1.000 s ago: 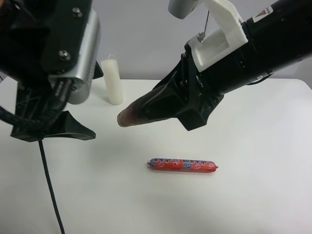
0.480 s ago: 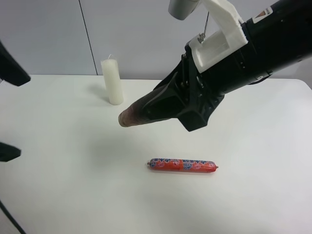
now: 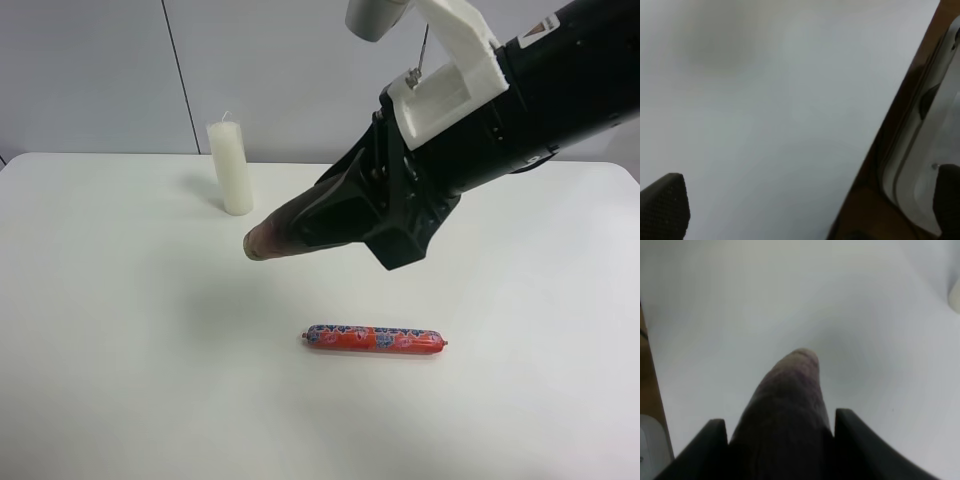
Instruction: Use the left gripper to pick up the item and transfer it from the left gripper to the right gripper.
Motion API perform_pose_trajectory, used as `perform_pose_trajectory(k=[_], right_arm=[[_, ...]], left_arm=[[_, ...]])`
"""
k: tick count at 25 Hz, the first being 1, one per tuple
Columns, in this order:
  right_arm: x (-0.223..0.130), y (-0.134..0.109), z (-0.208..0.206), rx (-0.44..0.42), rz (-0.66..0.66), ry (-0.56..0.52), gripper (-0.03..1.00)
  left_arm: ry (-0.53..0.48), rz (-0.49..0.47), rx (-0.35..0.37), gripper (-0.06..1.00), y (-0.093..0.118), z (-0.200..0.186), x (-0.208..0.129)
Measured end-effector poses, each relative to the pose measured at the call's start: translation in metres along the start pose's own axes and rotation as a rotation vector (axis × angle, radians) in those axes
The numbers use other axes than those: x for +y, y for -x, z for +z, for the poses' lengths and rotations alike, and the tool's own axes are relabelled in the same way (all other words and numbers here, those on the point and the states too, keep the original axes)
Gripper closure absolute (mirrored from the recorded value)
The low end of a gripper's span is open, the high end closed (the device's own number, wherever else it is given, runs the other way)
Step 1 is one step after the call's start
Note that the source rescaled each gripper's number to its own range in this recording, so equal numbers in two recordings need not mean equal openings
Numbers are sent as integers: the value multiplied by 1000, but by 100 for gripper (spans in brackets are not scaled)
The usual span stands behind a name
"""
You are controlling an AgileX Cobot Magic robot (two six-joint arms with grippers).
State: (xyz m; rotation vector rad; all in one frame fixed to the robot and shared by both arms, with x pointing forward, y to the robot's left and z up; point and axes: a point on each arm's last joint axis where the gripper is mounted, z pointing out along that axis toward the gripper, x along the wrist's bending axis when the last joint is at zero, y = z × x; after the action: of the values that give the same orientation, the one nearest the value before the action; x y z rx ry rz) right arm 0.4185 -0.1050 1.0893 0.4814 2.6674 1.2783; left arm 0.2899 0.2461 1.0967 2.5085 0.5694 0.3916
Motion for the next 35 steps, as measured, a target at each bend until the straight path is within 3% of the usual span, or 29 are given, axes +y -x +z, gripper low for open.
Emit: perform_pose_trajectory(k=[11,17,23,35], right_arm=[[0,0,0,-4,0,3,96],[1,2,0,-21,0,16,96],[2,2,0,-25,0,18,96],[3,4,0,-46,-3,30,96]], left_arm=[[221,-163,55,-5,21,-1,-61],[373,-251,75,-5,25,-6,-73],[407,-329,95,-5,23,-5,-77],[405,-346,119,-5,22,-5,-77]])
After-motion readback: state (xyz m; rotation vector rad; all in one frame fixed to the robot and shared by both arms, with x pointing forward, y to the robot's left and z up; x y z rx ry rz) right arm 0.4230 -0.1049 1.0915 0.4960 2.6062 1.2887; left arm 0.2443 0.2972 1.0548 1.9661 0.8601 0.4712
